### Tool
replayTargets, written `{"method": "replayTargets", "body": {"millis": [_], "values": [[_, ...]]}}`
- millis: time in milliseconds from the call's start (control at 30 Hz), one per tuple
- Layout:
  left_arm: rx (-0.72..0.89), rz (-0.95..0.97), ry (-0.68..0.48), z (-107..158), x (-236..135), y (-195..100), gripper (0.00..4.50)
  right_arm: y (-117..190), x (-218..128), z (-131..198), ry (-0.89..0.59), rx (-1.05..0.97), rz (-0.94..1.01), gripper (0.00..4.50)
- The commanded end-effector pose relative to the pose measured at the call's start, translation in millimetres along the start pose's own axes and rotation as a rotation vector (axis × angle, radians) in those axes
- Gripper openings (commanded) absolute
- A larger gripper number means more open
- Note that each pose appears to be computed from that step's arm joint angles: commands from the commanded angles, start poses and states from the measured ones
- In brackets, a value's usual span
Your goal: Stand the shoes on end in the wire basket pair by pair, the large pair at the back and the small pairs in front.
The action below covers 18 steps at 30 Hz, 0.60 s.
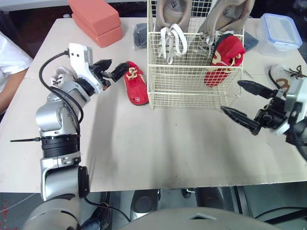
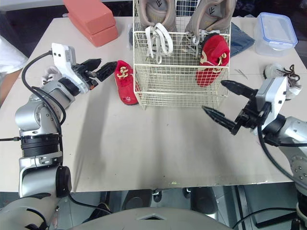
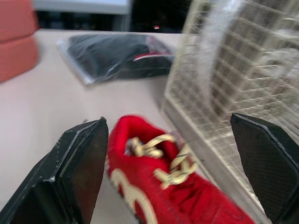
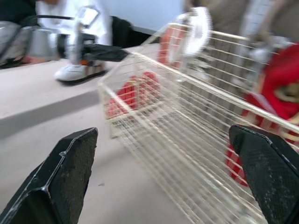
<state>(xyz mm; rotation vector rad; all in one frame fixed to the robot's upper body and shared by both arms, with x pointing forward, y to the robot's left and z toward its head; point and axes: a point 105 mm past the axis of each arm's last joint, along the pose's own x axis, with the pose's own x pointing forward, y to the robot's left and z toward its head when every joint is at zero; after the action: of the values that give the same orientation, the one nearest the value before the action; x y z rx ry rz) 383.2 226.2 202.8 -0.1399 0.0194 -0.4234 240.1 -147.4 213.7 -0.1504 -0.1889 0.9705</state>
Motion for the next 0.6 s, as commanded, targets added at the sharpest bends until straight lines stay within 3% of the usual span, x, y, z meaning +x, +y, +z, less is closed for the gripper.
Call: {"method": "replayTargets", "body": {"millis": [33,433,600], "values": [[-0.067,0.073,-0.002,3.2,2.4,9.7,4.5,13.2,6.1,13.7,-0.051,-0.075,0.064,4.44],[-0.184,0.096,0.185,-19.8,38.8,4.3,4.5,20.5,20.7,14.1,-0.061,-0.118,0.101,4.44],[-0.178,0.162,0.28,-31.4,39.9,15.7,4.5,23.4,21.7,15.3,-0.073,-0.119,0.086,4.44]]}}
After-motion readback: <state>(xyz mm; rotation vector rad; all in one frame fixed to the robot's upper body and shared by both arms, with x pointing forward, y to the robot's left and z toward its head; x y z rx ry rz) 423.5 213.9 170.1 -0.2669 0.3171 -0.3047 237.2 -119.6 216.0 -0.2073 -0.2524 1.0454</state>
